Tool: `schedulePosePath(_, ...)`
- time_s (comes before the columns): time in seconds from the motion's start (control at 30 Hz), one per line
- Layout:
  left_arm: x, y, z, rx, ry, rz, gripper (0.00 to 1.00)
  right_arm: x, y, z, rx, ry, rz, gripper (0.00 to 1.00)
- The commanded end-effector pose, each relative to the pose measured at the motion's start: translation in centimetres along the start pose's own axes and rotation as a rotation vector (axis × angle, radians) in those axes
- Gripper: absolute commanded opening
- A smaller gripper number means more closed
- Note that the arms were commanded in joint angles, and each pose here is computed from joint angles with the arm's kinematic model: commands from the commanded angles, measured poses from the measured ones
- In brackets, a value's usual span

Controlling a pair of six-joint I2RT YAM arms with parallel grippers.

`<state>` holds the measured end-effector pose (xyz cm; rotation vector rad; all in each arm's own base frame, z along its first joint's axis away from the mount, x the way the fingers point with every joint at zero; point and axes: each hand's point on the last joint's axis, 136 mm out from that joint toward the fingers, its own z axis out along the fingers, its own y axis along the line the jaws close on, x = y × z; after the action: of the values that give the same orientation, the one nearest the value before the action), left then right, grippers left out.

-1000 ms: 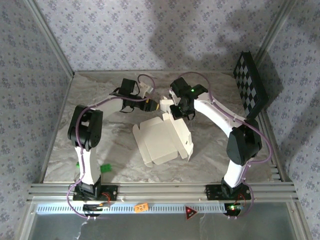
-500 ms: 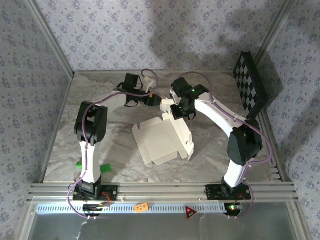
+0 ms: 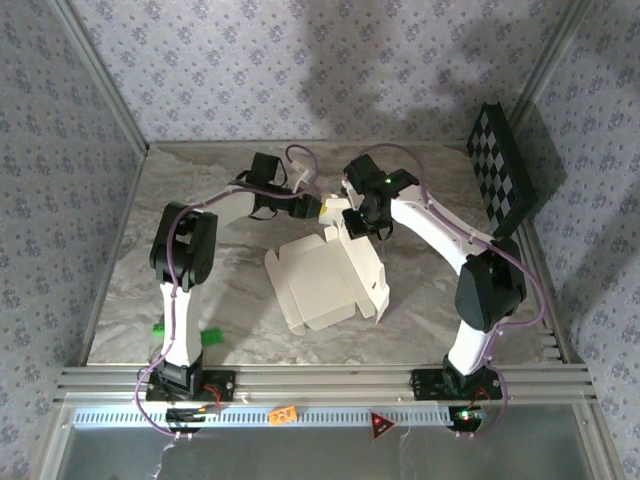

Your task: Fold the paper box

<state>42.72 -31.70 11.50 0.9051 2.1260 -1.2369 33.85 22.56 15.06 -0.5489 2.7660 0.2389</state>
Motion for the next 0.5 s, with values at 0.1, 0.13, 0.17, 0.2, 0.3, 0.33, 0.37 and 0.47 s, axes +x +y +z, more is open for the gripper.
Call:
schedulePosePath(0.1,-0.68,-2.42,-0.75,0.007,-0.009,0.05,0.3,2.23,-0.13,0.74,0.002,0.09,0.001,0.0)
schedulePosePath(0.13,-0.7,-2.38,-0.82,0.001,-0.007,0.049,0.28,2.19,-0.12,0.74,0.001,0.089,0.001,0.0)
schedulePosePath(0.17,-0.7,-2.44,-0.81,-0.002,-0.006,0.047,0.25,2.17,-0.07,0.71,0.001,0.088,0.0,0.0)
schedulePosePath(0.2,-0.77,-2.42,-0.89,-0.008,-0.007,0.049,0.23,2.11,-0.04,0.68,0.002,0.085,-0.002,0.0)
schedulePosePath(0.3,-1.03,-2.41,-1.05,-0.028,-0.011,0.047,0.18,2.05,-0.06,0.66,0.004,0.086,0.0,0.0)
schedulePosePath(0.33,-1.06,-2.52,-1.04,-0.028,-0.008,0.046,0.15,1.98,-0.05,0.66,0.004,0.083,0.001,0.0)
schedulePosePath(0.37,-1.07,-2.51,-1.1,-0.028,-0.006,0.042,0.14,1.93,-0.02,0.61,0.003,0.081,0.004,0.0)
schedulePosePath(0.47,-0.87,-2.97,-1.23,-0.024,0.005,0.033,0.11,1.88,-0.11,0.67,0.008,0.079,0.013,0.0)
